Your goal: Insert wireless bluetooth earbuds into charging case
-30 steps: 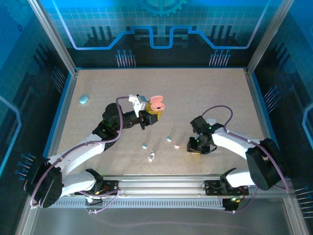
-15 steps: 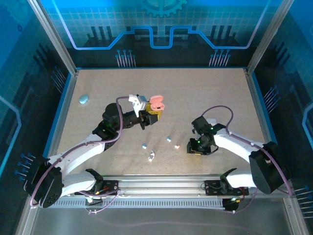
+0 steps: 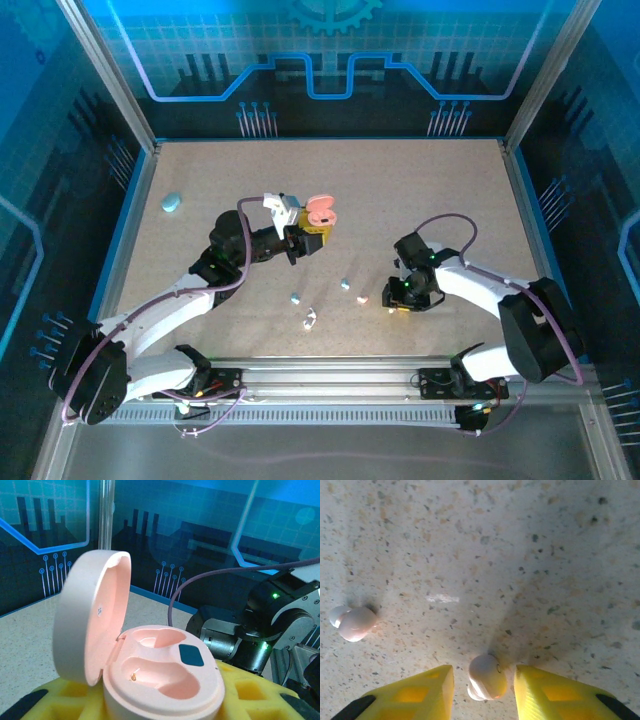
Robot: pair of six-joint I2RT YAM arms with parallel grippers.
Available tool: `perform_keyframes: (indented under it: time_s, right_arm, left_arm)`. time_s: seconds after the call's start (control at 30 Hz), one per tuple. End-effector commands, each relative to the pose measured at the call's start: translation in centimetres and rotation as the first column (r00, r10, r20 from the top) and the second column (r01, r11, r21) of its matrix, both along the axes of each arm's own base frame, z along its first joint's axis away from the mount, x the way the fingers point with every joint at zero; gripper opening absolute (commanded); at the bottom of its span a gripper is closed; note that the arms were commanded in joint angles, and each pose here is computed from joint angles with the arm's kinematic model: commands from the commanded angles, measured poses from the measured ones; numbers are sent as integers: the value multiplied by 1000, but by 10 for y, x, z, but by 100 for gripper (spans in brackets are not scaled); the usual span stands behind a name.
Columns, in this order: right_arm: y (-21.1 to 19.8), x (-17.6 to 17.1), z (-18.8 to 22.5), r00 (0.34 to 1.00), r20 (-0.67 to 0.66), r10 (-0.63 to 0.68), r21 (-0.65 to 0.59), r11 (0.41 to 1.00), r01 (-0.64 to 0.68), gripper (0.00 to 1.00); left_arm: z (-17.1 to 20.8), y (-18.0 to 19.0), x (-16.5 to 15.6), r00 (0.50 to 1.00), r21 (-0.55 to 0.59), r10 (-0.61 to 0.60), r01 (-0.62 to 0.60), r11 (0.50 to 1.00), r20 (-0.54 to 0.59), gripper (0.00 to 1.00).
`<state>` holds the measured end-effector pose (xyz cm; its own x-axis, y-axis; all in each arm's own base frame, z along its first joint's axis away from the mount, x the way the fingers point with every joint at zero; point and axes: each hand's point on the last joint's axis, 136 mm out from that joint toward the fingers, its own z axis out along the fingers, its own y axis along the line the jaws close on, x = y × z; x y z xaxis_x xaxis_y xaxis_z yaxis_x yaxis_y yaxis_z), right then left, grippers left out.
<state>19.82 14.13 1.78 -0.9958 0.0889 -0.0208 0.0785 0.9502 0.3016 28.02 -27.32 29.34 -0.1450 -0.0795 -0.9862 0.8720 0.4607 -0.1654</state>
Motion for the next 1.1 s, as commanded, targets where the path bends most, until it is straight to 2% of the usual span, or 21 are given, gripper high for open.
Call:
perform_keyframes:
  time_s: [0.0, 0.33, 0.77, 0.9, 1.07]
  right_arm:
    - [8, 7, 4, 1000, 12, 19, 43, 999, -20, 37]
    - [24, 5, 12, 999, 12, 48, 122, 991, -49, 35]
    - [41, 6, 21, 994, 29, 101, 131, 986, -104, 36]
    - [37, 8, 23, 995, 29, 99, 96, 990, -101, 36]
    - [23, 10, 21, 996, 9, 89, -33, 995, -89, 35]
  left_arm:
    - [10, 1, 5, 1000, -14, 15, -15, 1000, 25, 36]
    - [8, 0, 7, 1000, -15, 13, -13, 1000, 19, 36]
    - [8, 1, 6, 1000, -16, 16, -16, 1000, 25, 36]
    - [8, 1, 6, 1000, -16, 17, -17, 1000, 24, 36]
    - [7, 1, 6, 1000, -15, 19, -19, 1000, 25, 36]
